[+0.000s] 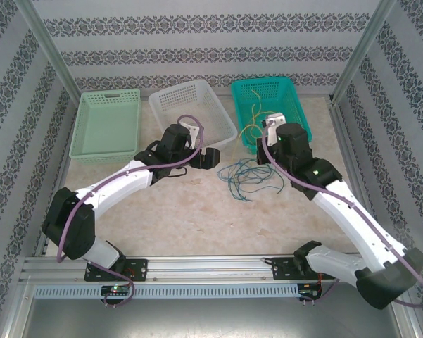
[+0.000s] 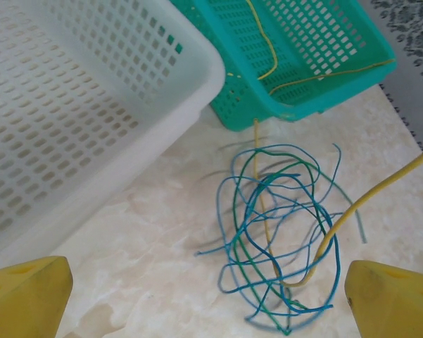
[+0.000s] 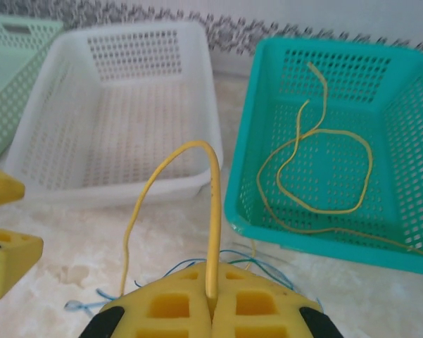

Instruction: Untangle the cables

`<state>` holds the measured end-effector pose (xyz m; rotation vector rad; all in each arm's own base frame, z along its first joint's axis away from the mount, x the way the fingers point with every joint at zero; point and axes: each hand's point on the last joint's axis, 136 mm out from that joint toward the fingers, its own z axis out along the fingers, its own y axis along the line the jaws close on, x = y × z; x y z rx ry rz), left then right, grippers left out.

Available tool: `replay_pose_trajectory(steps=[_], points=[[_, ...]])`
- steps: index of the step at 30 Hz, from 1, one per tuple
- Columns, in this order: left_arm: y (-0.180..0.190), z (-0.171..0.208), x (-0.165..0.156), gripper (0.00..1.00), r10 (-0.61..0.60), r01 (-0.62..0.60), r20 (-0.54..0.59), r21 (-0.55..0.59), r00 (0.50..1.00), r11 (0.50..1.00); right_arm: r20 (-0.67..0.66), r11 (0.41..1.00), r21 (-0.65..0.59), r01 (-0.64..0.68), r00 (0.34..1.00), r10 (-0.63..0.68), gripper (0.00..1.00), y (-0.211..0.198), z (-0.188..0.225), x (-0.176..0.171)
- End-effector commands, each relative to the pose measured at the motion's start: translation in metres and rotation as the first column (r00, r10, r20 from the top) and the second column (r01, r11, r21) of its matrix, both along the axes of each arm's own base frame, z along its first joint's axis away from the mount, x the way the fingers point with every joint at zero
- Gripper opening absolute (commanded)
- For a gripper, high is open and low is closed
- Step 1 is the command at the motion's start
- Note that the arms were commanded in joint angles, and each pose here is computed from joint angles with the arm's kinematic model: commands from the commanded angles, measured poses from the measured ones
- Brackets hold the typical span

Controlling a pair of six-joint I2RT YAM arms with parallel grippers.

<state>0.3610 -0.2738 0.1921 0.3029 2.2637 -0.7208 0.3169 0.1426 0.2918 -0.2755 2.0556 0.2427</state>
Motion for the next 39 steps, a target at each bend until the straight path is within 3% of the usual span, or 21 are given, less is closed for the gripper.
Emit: replay_pose_trajectory(steps=[1,4,12,19,26,31,35,39], points=[[-0.019,0.008,0.001,1.0,-0.062,0.063,0.02,-0.065,0.998,0.996,0.138,0.997,0.065,0.041,0.989,-0.049,0.0,-0.007,0.032,0.001],[-0.034,0.012,-0.003,0.97,-0.129,0.131,0.034,-0.093,0.991,0.987,0.198,0.988,0.155,0.016,0.979,-0.047,0.0,-0.004,0.05,-0.005],[-0.066,0.003,-0.012,0.75,-0.245,0.244,0.006,-0.119,0.969,0.962,0.245,0.952,0.304,0.017,0.965,-0.096,0.0,-0.006,0.078,-0.009],[-0.071,-0.004,-0.015,0.74,-0.257,0.255,-0.008,-0.114,0.966,0.96,0.272,0.901,0.433,0.033,0.948,-0.166,0.0,-0.013,0.101,-0.01],[-0.084,0.003,-0.022,0.73,-0.306,0.306,0.015,-0.139,0.952,0.942,0.242,0.81,0.577,0.102,0.926,-0.29,0.0,-0.031,0.107,-0.002],[-0.089,0.0,-0.024,0.65,-0.31,0.308,0.005,-0.139,0.951,0.941,0.258,0.754,0.653,0.062,0.919,-0.299,0.0,-0.029,0.115,-0.001],[-0.085,0.0,-0.024,0.65,-0.287,0.286,0.016,-0.137,0.958,0.948,0.292,0.732,0.681,0.021,0.909,-0.298,0.0,-0.03,0.138,-0.006],[-0.083,0.004,-0.023,0.69,-0.278,0.28,0.033,-0.13,0.96,0.951,0.283,0.661,0.751,-0.01,0.908,-0.309,0.0,-0.036,0.158,-0.007]])
